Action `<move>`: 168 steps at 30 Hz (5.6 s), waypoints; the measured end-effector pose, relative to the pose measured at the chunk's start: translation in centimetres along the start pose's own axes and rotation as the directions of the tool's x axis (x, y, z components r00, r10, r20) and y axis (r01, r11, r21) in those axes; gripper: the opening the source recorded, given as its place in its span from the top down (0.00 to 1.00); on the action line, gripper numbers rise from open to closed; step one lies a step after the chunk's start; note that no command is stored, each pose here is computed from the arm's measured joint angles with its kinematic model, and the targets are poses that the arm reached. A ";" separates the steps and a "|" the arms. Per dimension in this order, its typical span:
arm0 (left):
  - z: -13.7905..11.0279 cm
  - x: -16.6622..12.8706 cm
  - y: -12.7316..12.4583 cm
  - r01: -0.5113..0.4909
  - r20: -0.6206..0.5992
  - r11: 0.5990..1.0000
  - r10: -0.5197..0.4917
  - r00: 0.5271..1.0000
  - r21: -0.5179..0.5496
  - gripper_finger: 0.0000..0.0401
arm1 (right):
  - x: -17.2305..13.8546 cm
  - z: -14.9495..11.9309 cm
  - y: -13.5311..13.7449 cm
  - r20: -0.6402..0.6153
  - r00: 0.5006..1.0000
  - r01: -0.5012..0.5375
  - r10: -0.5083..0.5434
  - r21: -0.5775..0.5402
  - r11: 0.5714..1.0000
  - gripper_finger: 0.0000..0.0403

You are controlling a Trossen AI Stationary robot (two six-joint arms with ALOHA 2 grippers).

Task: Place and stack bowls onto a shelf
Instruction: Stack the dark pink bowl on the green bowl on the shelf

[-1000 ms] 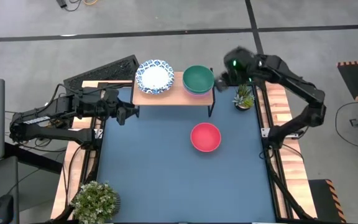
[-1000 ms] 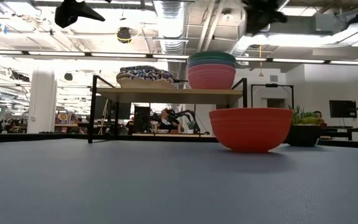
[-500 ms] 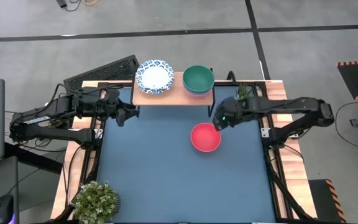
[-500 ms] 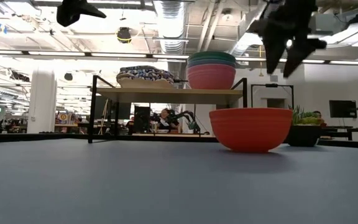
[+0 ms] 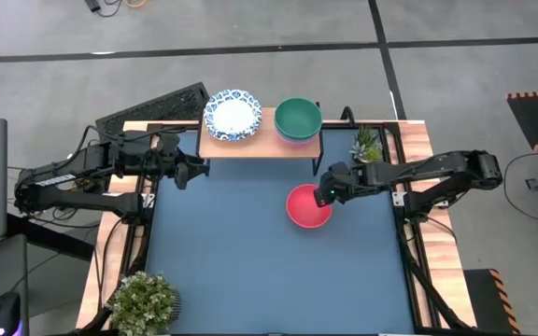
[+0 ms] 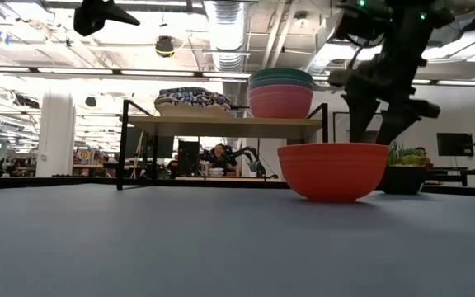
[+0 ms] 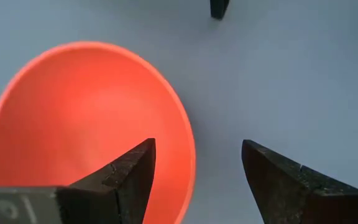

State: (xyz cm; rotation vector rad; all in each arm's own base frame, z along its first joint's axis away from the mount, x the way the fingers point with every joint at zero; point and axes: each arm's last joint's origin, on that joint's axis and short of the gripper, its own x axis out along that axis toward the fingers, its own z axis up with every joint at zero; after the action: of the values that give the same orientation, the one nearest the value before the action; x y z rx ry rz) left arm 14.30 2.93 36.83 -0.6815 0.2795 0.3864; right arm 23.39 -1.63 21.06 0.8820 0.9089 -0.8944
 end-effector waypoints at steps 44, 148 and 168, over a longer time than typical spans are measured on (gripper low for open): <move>-0.2 0.0 0.1 -0.014 -0.016 1.000 0.014 1.000 -0.018 0.47 | -10.2 3.4 4.8 0.059 0.829 -0.551 0.556 -0.082 0.830 0.94; 0.5 0.0 -0.3 0.013 0.059 1.000 -0.013 0.998 0.003 0.47 | -10.5 27.4 -1.2 0.036 0.959 -0.269 0.282 -0.209 0.940 0.68; 0.5 0.0 -0.2 0.008 0.064 1.000 -0.007 0.998 -0.007 0.47 | -11.6 28.0 -1.5 0.105 0.950 -0.267 0.295 -0.224 0.937 0.48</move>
State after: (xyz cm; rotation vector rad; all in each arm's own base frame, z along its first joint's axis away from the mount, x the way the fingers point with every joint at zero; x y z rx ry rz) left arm 14.45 3.07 37.32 -0.6759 0.2153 0.4013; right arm 25.51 -24.49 40.87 0.7374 0.7193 -0.5918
